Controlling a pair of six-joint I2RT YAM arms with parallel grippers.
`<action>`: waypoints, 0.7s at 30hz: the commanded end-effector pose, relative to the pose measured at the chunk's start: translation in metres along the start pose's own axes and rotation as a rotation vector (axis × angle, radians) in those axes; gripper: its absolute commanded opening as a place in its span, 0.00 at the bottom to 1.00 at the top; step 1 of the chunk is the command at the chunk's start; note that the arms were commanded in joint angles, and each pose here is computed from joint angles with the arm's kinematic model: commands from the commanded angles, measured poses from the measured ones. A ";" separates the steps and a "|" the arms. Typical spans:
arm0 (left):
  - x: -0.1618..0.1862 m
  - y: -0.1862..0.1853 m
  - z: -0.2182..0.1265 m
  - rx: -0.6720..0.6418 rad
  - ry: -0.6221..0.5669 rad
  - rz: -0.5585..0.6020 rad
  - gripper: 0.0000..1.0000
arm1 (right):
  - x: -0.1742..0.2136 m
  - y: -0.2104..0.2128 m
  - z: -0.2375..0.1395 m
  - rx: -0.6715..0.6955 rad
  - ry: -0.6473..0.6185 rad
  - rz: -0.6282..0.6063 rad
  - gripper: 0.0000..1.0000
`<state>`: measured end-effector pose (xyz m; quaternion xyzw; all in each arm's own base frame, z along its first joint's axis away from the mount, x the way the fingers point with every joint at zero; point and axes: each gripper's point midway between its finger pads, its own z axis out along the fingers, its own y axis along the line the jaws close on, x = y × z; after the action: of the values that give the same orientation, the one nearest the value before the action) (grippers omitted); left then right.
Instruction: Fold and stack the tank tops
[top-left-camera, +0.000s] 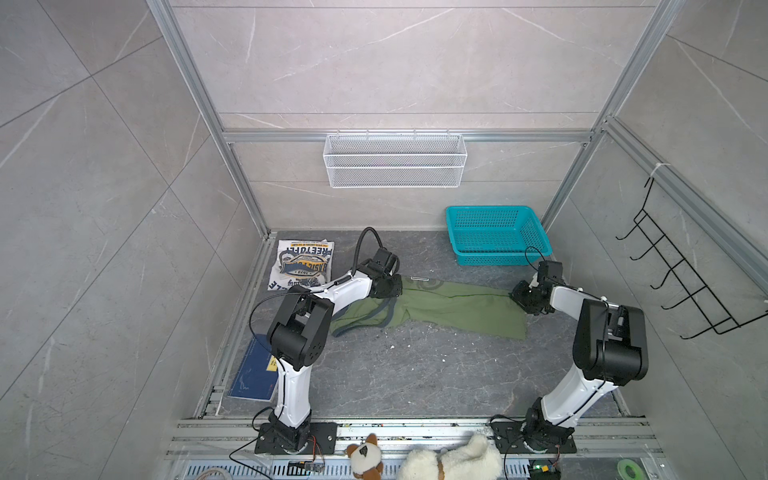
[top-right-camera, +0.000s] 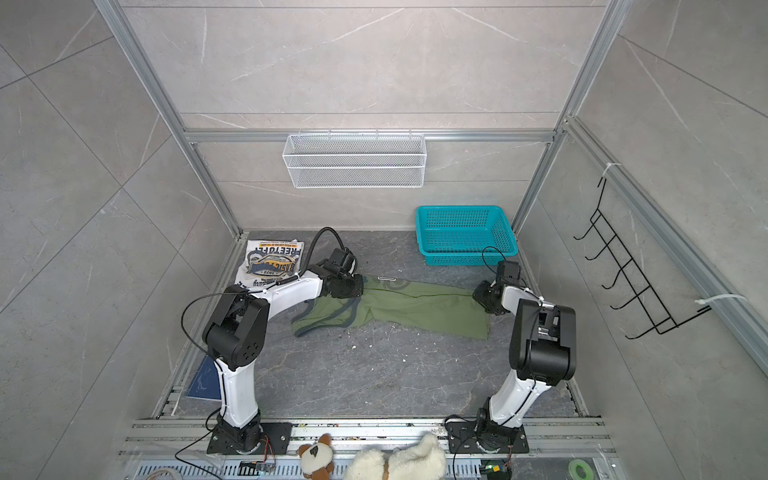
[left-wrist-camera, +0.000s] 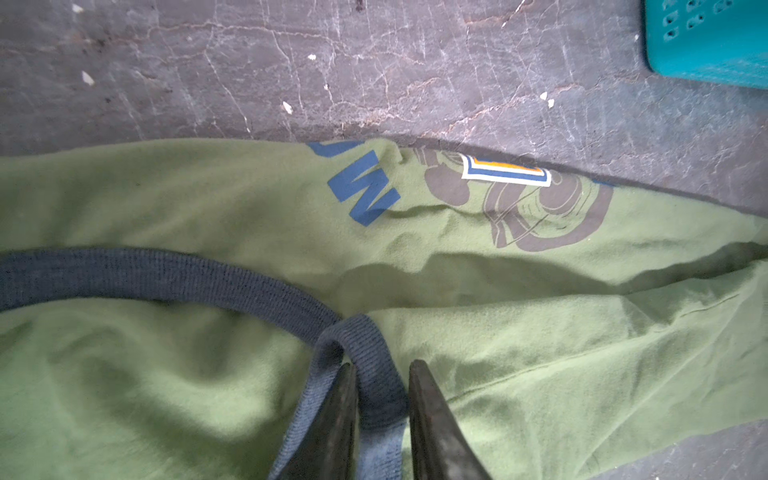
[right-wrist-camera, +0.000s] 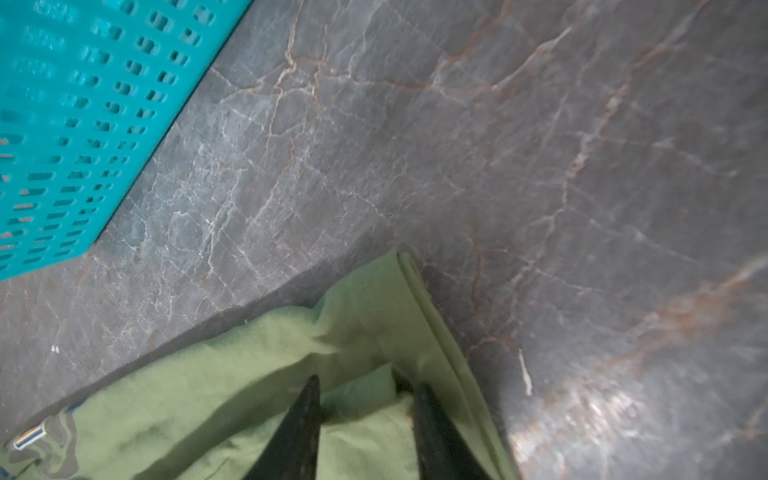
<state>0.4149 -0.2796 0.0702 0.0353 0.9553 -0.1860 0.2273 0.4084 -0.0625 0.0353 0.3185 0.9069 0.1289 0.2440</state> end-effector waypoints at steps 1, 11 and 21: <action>-0.012 -0.009 -0.006 0.024 -0.020 0.007 0.23 | -0.006 0.002 0.002 -0.001 -0.006 -0.013 0.30; -0.018 -0.010 -0.010 0.018 -0.028 0.002 0.10 | -0.011 -0.004 -0.016 0.041 -0.061 -0.001 0.07; -0.029 -0.020 -0.019 0.046 -0.052 -0.007 0.00 | -0.016 -0.006 -0.049 0.073 -0.131 0.016 0.00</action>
<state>0.4235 -0.2854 0.0855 0.0338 0.9512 -0.1940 0.2374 0.4045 -0.0757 0.0803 0.3254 0.8916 0.0974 0.2993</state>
